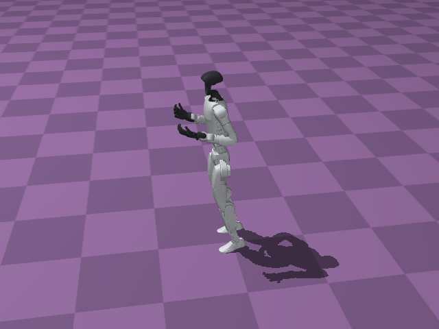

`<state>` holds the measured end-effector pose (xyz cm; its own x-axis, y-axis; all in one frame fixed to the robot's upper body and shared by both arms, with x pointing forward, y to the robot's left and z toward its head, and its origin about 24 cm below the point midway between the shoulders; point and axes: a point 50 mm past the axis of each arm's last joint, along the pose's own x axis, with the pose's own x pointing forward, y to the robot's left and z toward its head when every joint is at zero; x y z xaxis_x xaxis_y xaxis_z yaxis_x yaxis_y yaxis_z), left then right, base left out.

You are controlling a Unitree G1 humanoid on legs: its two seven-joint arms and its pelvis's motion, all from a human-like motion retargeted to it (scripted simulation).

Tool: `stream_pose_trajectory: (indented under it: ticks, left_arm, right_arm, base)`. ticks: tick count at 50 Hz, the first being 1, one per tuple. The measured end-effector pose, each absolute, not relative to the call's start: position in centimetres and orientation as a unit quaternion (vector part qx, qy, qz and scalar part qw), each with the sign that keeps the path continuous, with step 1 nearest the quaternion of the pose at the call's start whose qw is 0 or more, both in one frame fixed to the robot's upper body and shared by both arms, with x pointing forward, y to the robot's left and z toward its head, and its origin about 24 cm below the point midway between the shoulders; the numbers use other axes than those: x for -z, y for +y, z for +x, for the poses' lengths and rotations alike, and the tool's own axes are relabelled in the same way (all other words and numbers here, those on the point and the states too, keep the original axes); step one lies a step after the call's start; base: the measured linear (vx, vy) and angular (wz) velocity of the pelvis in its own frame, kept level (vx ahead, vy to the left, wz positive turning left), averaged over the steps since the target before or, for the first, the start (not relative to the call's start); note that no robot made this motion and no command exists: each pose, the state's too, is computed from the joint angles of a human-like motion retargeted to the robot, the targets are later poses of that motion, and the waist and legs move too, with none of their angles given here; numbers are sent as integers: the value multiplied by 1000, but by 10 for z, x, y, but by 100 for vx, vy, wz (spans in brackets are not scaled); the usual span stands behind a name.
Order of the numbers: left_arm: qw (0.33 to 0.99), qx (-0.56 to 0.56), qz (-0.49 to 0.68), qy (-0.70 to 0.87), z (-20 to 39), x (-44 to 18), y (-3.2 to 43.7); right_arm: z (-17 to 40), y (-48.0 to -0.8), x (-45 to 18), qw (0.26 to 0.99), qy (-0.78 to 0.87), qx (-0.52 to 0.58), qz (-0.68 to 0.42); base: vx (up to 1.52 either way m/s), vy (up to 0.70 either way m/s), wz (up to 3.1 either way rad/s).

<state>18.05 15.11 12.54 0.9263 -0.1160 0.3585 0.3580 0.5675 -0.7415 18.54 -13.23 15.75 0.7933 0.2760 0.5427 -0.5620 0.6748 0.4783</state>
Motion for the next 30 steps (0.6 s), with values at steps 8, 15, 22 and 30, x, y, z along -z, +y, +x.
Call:
stream_pose_trajectory:
  ticks: [8, 15, 22, 30]
  left_arm:
    - [882, 183, -390, -191, 222, -150, 116]
    - [806, 233, -483, -249, 194, -181, 126]
    - [811, 210, -493, -234, 177, -183, 132]
    - [883, 207, -365, -210, 210, -156, 128]
  right_arm:
    - [210, -137, -145, 934, -228, -167, 220]
    - [181, -134, -164, 884, -251, -225, 324]
    - [184, -132, -145, 894, -193, -231, 333]
    - [200, -125, -146, 924, -218, -211, 233]
  base:
    - [-1, 4, 69]
    - [14, -1, -35]
    - [3, -1, -14]
    - [-2, 1, -27]
